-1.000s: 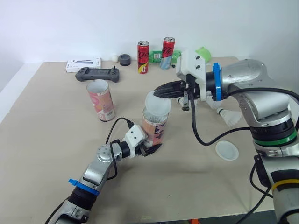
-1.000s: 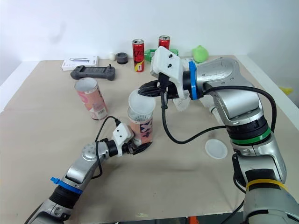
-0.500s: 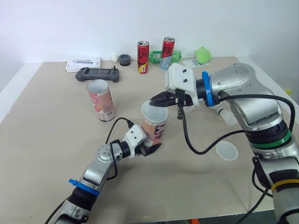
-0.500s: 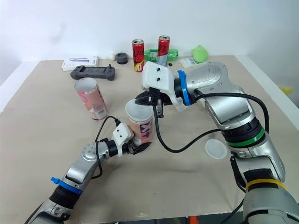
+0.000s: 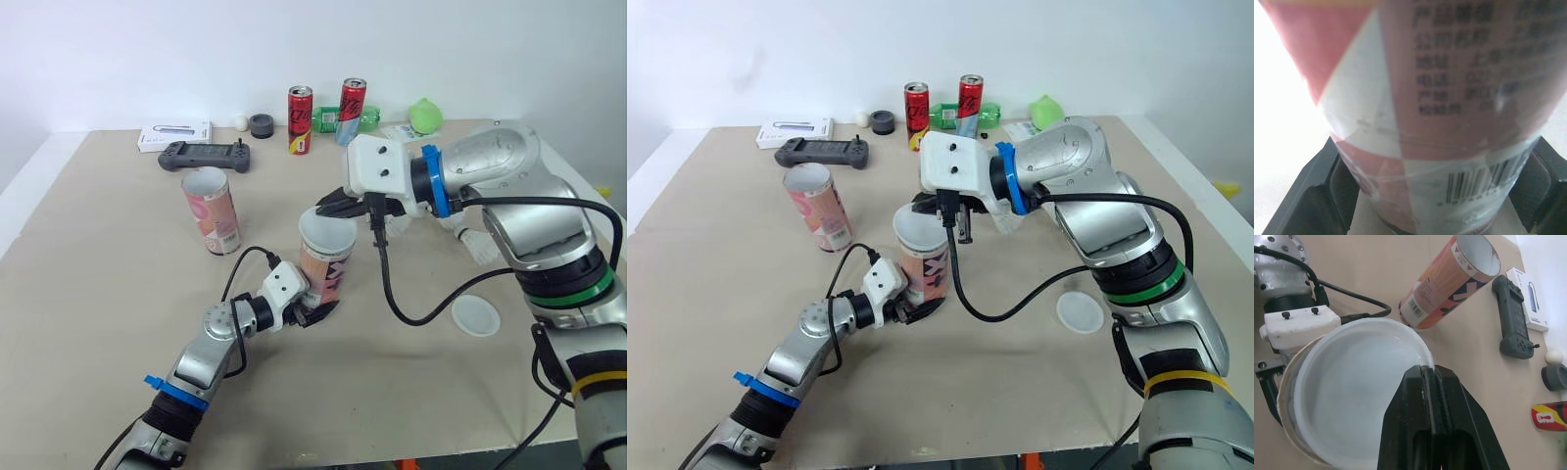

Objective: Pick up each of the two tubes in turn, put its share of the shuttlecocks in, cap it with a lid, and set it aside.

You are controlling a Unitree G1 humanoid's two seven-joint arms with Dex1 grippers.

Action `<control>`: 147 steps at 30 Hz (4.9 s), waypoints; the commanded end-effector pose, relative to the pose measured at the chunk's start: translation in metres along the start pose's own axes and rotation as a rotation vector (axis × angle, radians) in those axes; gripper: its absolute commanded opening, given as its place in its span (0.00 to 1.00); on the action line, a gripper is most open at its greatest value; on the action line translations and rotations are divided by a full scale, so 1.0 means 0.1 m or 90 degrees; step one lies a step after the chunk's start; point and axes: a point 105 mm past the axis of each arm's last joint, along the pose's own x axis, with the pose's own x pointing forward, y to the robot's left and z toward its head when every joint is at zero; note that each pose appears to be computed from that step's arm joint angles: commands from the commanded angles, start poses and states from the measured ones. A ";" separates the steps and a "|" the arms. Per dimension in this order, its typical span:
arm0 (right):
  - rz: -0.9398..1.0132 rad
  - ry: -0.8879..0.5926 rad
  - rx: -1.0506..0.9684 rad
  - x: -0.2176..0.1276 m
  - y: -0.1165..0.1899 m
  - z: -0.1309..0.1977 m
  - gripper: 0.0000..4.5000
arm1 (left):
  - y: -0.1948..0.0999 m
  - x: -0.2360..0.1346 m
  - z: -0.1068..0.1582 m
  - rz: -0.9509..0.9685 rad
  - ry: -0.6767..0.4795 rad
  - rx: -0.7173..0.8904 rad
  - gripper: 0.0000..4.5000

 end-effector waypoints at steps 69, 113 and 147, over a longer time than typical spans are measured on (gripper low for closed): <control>0.012 -0.020 -0.061 -0.15 -0.05 0.30 0.01 | -0.07 0.04 -0.03 -0.006 0.004 -0.005 0.83; 0.027 0.024 -0.066 0.02 0.01 0.05 0.80 | -0.07 0.06 -0.02 -0.005 -0.001 -0.006 0.83; 0.091 -0.008 -0.020 -0.02 0.12 0.12 0.01 | -0.06 0.07 -0.01 -0.002 -0.004 -0.006 0.83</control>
